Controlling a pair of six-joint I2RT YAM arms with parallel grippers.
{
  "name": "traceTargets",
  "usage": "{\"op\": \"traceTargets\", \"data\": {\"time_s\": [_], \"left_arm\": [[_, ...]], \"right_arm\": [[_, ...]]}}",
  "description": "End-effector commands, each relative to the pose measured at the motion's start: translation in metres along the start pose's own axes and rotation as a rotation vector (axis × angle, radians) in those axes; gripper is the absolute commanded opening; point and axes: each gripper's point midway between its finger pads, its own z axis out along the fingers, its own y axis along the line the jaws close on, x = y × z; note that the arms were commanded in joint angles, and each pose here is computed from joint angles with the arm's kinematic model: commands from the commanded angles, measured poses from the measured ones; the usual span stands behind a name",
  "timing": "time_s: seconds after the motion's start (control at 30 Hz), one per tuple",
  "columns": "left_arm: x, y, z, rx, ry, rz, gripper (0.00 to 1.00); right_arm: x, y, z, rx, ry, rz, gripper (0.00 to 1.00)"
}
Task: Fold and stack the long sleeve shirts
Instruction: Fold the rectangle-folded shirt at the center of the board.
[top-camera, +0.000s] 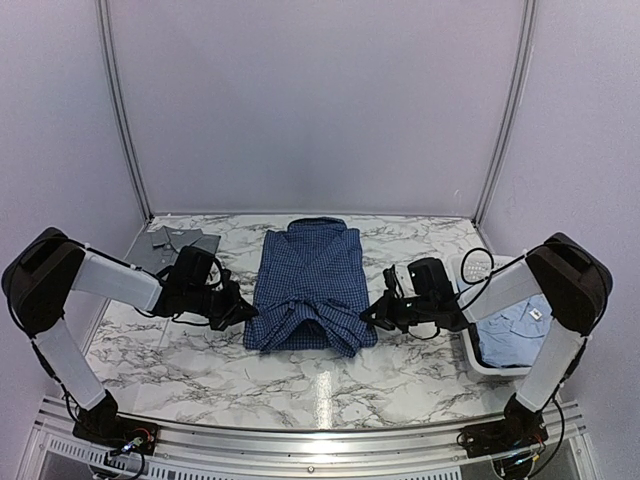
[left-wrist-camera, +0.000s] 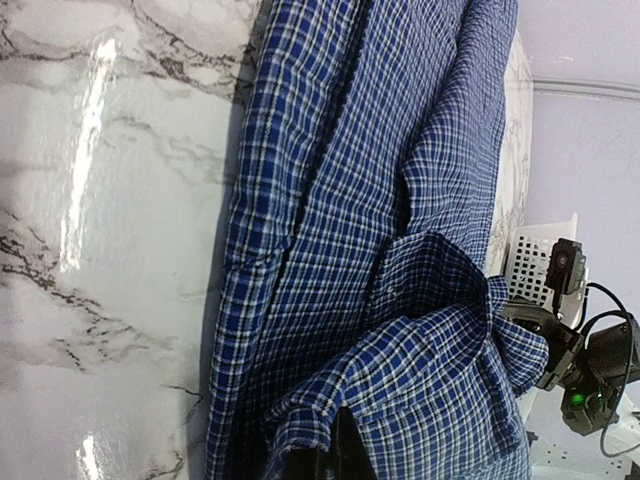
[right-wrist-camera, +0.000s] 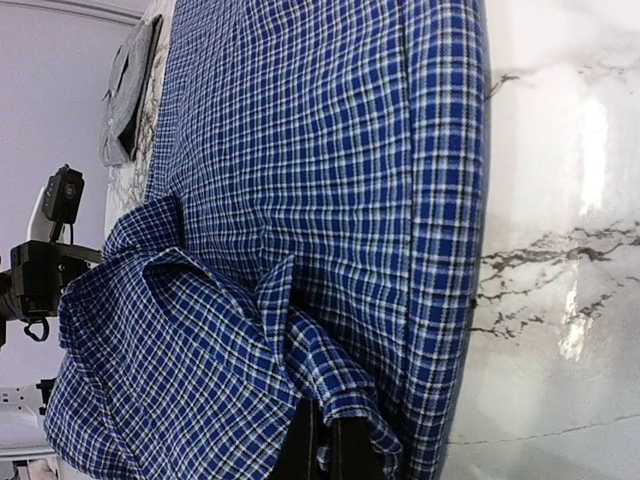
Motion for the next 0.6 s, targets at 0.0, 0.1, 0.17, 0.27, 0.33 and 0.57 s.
{"op": "traceTargets", "data": {"time_s": [0.0, 0.1, 0.17, 0.27, 0.33, 0.57], "left_arm": [[-0.015, -0.014, -0.003, 0.02, -0.05, 0.017, 0.0], [-0.023, -0.024, -0.001, 0.038, -0.056, 0.034, 0.0], [-0.027, -0.023, 0.002, 0.034, -0.058, 0.042, 0.0], [-0.032, -0.02, 0.006, 0.027, -0.056, 0.042, 0.0], [-0.037, -0.016, 0.009, 0.02, -0.056, 0.041, 0.0], [-0.059, -0.023, -0.002, 0.037, -0.085, 0.093, 0.47]], "right_arm": [[-0.017, 0.006, 0.0, 0.018, -0.042, -0.014, 0.0], [-0.032, 0.01, -0.001, 0.014, -0.066, -0.025, 0.0], [-0.042, 0.006, -0.001, 0.023, -0.081, -0.024, 0.0], [-0.05, 0.005, 0.002, 0.019, -0.086, -0.029, 0.0], [-0.055, 0.006, 0.007, 0.023, -0.079, -0.042, 0.0], [-0.066, 0.017, 0.002, 0.024, -0.098, -0.081, 0.21]]}}
